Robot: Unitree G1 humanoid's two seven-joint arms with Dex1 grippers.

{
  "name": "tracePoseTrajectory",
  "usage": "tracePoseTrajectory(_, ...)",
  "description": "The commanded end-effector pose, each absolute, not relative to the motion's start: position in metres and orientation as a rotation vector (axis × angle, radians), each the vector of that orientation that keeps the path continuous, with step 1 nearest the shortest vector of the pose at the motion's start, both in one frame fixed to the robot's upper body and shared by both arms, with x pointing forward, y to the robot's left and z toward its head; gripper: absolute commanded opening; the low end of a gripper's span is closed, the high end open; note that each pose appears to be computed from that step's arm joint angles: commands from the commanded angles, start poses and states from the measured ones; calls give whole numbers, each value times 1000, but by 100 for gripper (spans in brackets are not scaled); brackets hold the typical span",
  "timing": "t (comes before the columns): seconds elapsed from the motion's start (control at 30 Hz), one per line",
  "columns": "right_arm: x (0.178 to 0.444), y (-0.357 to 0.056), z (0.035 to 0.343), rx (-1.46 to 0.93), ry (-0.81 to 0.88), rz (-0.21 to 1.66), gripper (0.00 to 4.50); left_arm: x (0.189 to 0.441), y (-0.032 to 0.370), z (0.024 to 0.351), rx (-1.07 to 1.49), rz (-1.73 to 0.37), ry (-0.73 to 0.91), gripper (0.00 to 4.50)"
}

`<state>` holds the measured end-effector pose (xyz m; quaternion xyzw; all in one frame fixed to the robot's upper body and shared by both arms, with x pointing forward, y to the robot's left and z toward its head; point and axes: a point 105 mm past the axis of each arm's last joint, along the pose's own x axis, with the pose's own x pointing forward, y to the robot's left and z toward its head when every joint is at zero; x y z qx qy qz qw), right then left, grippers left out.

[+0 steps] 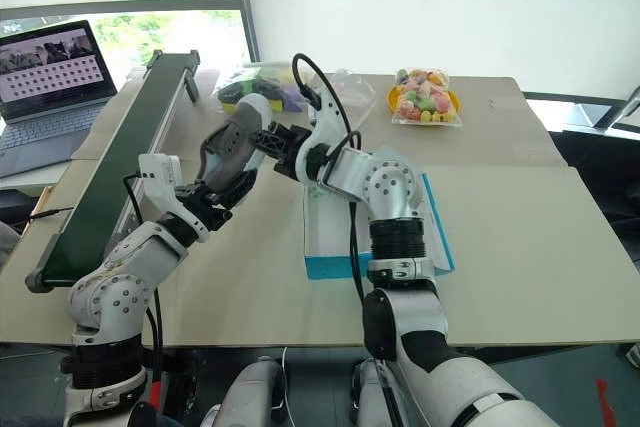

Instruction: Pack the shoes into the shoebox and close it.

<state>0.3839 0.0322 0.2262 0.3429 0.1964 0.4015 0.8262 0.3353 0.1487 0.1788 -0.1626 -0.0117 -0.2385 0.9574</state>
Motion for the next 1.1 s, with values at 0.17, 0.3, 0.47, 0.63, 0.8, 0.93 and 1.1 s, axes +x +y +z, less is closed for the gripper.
tracePoseTrajectory(0.17, 356, 76, 258, 788, 358, 1006, 29, 332, 138, 188, -237, -546, -67, 367)
tracePoseTrajectory(0.3, 380, 51, 260, 748, 291, 848, 29, 329, 132, 184, -198, -566, -59, 448)
tracePoseTrajectory(0.47, 406, 0, 269, 682, 223, 676, 29, 321, 127, 173, -151, -605, -32, 448)
tracePoseTrajectory(0.63, 417, -49, 266, 594, 236, 535, 29, 318, 123, 164, -140, -624, -9, 448)
tracePoseTrajectory(0.8, 410, -94, 255, 360, 341, 475, 29, 310, 116, 158, -85, -681, 13, 448)
tracePoseTrajectory(0.93, 394, -119, 237, 206, 477, 464, 29, 298, 112, 151, 32, -782, 35, 448)
tracePoseTrajectory(1.1, 379, -128, 197, 122, 646, 440, 29, 292, 114, 148, 106, -839, 50, 448)
